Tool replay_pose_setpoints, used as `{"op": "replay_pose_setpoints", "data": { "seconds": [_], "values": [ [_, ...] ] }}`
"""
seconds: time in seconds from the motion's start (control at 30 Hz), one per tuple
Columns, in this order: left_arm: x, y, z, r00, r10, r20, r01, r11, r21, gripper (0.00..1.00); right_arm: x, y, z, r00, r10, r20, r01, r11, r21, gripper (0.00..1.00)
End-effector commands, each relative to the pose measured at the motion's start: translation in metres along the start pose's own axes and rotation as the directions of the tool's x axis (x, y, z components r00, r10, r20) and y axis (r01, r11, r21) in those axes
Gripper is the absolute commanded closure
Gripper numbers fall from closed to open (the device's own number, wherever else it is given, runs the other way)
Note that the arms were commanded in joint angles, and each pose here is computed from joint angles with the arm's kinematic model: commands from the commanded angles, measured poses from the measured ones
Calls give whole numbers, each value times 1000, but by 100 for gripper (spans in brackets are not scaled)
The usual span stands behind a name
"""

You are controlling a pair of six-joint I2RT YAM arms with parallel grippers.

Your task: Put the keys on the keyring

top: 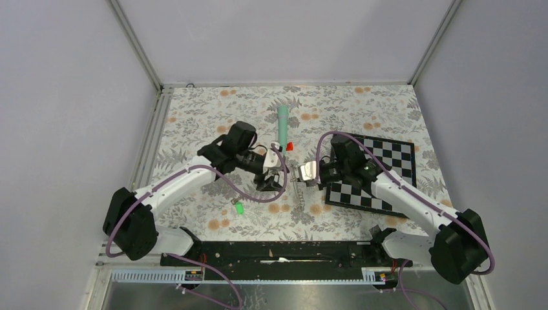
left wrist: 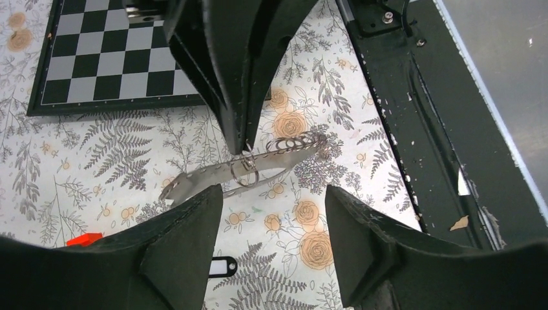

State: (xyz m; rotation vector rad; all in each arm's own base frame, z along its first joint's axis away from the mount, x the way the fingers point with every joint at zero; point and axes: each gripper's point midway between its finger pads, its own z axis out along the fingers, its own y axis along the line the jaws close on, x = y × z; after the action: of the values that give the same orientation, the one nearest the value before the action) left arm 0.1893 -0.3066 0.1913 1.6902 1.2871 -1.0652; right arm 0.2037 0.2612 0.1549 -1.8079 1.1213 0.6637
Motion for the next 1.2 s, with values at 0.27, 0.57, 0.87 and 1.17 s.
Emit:
{"op": "replay_pose_setpoints", "data": {
  "seconds": [0.27, 0.57, 0.87, 1.17],
  "values": [
    [7, 21, 21, 988, 150, -43, -154, 983, -102, 48, -20, -13, 3, 997, 47, 57, -47, 999, -6, 100],
    [15, 30, 29, 983, 164, -87, -174, 976, -132, 64, -18, -15, 2, 997, 56, 53, -56, 998, 0, 100],
    [19, 30, 29, 977, 176, -117, -190, 974, -123, 87, -15, -15, 2, 997, 55, 45, -55, 998, 5, 100],
    [21, 34, 26, 974, 171, -148, -191, 973, -131, 99, -10, -12, 2, 999, 35, 29, -35, 999, 5, 100]
  ]
}}
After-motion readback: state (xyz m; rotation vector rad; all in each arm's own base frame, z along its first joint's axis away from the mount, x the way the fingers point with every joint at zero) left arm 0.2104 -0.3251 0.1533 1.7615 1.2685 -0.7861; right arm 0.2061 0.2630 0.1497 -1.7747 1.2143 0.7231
